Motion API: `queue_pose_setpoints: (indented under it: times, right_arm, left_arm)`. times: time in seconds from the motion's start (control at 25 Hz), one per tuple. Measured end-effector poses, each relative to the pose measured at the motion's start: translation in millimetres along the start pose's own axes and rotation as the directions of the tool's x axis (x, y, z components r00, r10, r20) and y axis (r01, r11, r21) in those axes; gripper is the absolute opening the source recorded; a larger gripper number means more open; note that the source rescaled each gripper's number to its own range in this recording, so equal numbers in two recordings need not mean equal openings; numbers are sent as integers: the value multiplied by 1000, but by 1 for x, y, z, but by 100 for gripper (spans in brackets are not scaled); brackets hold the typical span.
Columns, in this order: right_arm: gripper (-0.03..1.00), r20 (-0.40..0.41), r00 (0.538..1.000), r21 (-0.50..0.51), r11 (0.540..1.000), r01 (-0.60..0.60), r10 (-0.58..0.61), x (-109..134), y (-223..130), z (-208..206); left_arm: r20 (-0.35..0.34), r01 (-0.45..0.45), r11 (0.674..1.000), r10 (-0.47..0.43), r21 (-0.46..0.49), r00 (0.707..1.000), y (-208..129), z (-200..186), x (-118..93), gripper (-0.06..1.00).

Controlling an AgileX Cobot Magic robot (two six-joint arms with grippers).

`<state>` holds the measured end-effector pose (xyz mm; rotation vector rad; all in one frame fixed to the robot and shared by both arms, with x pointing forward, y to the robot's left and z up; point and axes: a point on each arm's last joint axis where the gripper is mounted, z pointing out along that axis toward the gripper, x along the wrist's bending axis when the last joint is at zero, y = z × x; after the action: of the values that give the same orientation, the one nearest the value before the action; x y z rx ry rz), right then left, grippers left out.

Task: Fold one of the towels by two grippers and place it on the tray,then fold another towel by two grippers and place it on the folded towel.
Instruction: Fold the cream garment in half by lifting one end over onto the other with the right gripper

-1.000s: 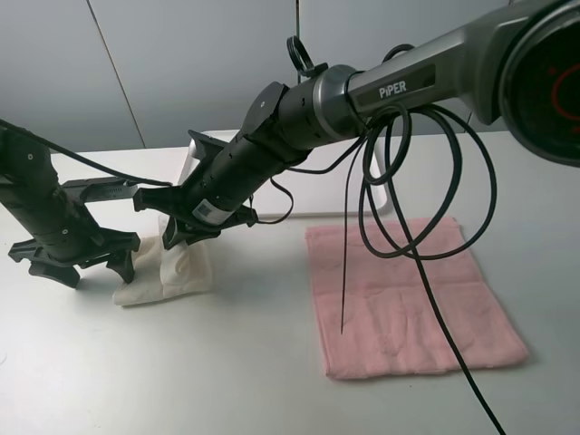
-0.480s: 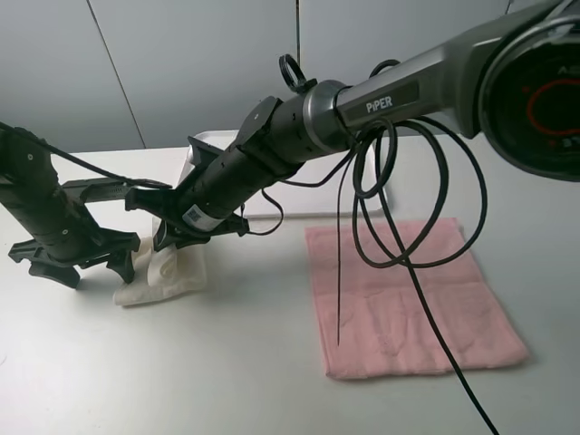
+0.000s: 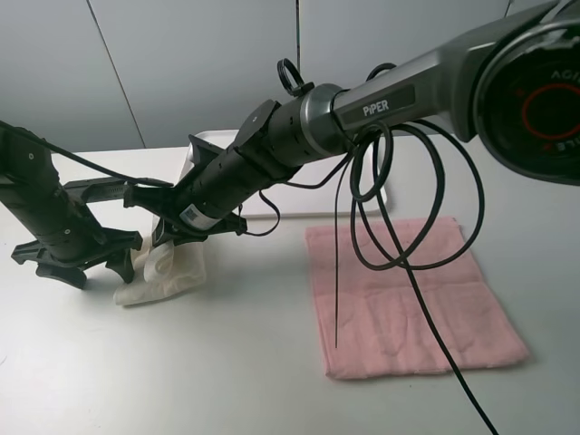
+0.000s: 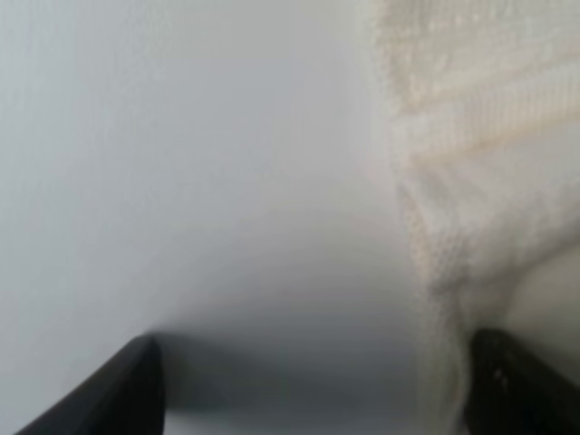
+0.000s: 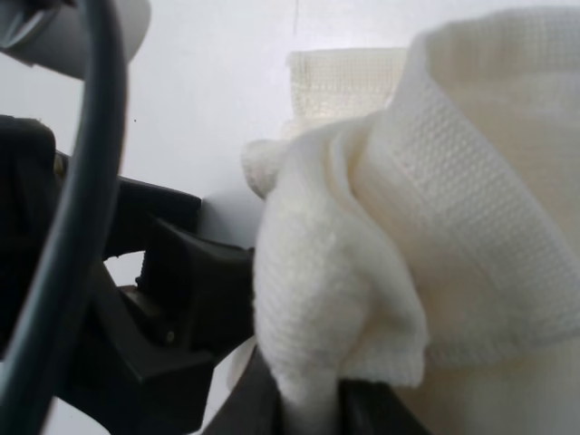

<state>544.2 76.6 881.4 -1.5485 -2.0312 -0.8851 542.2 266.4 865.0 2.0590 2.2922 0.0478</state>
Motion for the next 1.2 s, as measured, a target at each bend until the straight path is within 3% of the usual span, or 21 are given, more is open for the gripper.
queue_pose_setpoints:
  times: [0.48,0.88,1.2]
  right_arm:
    - [9,5,1000,8,1000,-1,1,-4,-2,5]
    - [9,-8,999,14,999,-51,51,-8,-3,11]
    - [9,-33,995,5,996,-92,92,-6,-2,11]
  left_arm:
    - [0,-26,1000,26,-10,1000,0,-5,0,97]
    - [13,-54,994,55,-99,998,-4,-52,1,97]
    - [5,-73,993,74,-96,997,-11,-73,3,97]
